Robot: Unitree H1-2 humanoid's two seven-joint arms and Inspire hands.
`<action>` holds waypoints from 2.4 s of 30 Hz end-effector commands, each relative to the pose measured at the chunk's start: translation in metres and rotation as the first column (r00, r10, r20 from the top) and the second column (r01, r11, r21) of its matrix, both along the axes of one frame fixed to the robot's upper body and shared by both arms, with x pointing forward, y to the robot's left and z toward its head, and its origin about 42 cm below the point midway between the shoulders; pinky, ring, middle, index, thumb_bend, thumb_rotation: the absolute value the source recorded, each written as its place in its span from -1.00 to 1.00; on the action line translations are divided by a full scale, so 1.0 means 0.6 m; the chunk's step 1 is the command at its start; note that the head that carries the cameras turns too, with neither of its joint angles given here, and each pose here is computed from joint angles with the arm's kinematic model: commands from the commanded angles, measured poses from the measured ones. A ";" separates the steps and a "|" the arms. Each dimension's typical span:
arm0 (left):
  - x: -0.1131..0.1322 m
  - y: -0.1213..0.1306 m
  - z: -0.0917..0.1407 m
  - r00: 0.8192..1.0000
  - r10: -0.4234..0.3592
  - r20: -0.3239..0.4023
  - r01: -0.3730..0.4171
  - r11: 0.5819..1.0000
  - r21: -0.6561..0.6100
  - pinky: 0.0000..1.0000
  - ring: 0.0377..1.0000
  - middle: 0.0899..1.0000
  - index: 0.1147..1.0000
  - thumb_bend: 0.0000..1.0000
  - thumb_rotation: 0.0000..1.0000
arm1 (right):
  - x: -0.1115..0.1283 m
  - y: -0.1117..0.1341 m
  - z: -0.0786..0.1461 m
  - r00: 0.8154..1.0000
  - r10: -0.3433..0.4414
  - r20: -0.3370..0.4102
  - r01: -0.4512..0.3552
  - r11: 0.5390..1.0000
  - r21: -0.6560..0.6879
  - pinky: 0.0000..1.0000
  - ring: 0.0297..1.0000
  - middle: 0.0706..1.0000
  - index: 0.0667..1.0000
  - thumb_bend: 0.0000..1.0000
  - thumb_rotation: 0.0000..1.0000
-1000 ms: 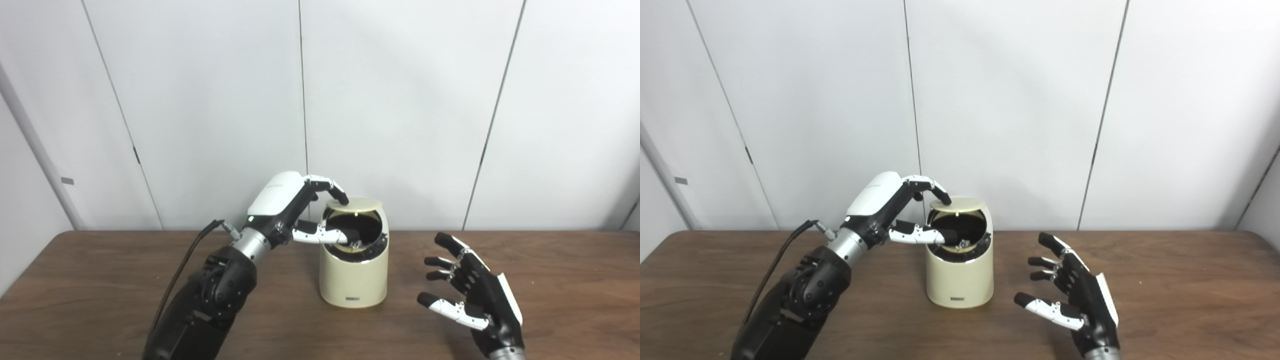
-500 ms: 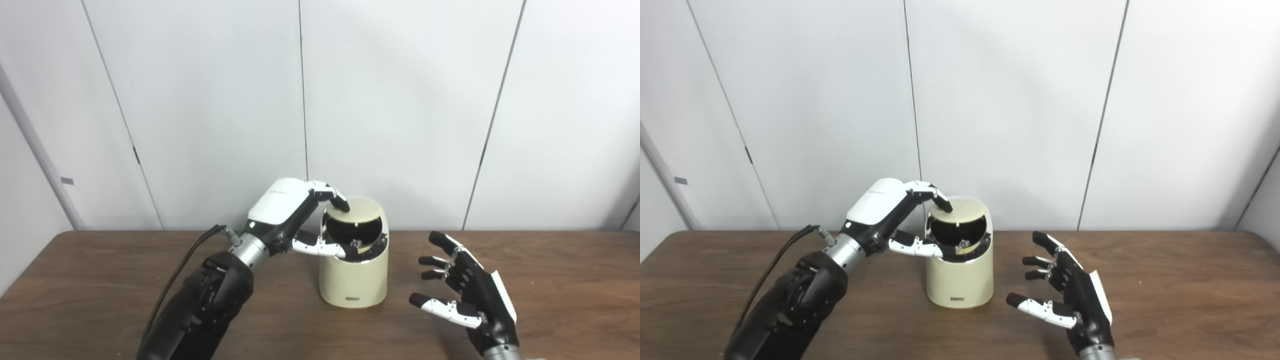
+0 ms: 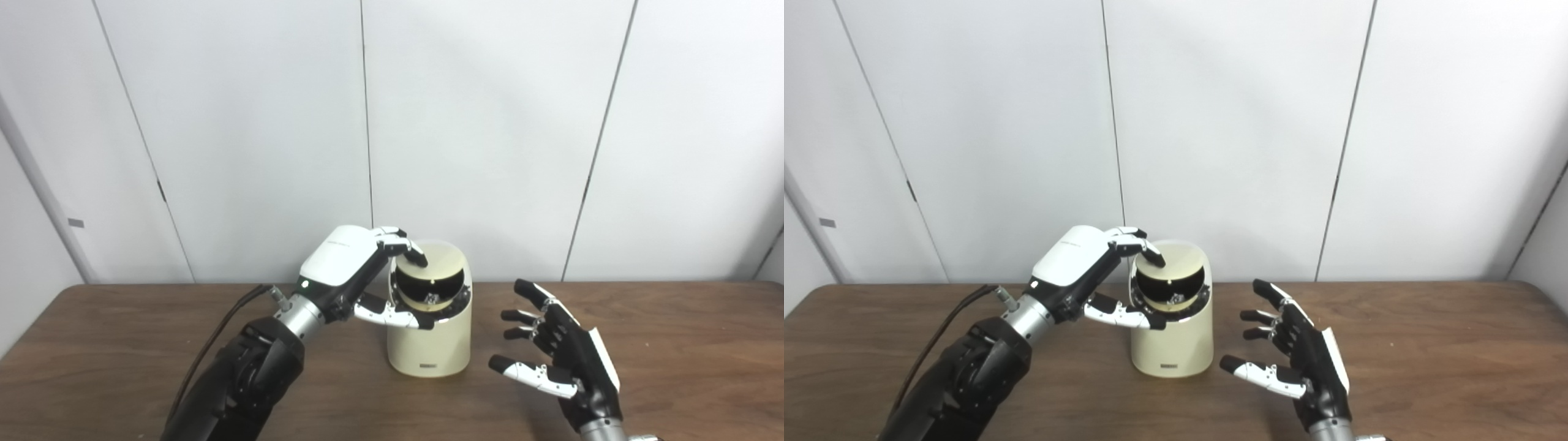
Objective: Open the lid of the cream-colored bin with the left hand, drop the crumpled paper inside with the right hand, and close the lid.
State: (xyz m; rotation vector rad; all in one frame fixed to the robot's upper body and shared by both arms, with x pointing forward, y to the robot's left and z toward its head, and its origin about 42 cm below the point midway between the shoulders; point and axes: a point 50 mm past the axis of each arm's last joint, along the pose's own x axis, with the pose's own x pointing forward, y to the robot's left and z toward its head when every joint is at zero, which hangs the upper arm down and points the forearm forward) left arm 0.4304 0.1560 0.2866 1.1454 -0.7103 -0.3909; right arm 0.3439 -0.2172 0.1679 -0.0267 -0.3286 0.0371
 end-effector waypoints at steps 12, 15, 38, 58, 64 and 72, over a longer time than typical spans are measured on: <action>-0.005 -0.001 0.027 0.997 -0.022 0.073 0.021 1.000 0.017 0.40 0.69 0.34 0.32 0.81 0.12 | 0.010 0.005 0.040 0.996 0.007 0.085 -0.006 1.000 -0.016 0.16 0.36 0.66 0.58 0.55 -0.71; -0.006 0.000 0.022 0.997 -0.026 0.069 0.025 1.000 0.015 0.42 0.68 0.35 0.33 0.80 0.08 | 0.009 0.007 0.042 0.997 0.004 0.082 -0.003 1.000 -0.015 0.15 0.35 0.64 0.58 0.56 -0.74; -0.011 -0.014 -0.012 0.989 -0.038 0.144 0.013 0.985 0.174 0.62 0.66 0.36 0.32 0.82 0.15 | 0.006 0.014 0.048 0.997 0.012 0.079 -0.010 1.000 -0.018 0.14 0.35 0.64 0.59 0.55 -0.71; -0.015 -0.034 -0.038 0.970 -0.028 0.243 -0.064 0.930 0.362 0.64 0.68 0.46 0.41 0.85 0.10 | 0.003 0.015 0.053 0.997 0.019 0.081 -0.017 1.000 -0.024 0.11 0.33 0.63 0.59 0.56 -0.68; -0.015 -0.035 -0.041 0.972 -0.024 0.234 -0.064 0.930 0.363 0.64 0.68 0.46 0.42 0.84 0.11 | 0.002 0.016 0.055 0.997 0.018 0.077 -0.016 1.000 -0.023 0.12 0.32 0.64 0.58 0.56 -0.67; -0.014 -0.037 -0.057 0.978 -0.037 0.207 -0.048 0.918 0.393 0.67 0.69 0.46 0.43 0.88 0.13 | -0.003 0.015 0.059 0.997 0.011 0.075 -0.010 1.000 -0.023 0.13 0.34 0.65 0.58 0.56 -0.67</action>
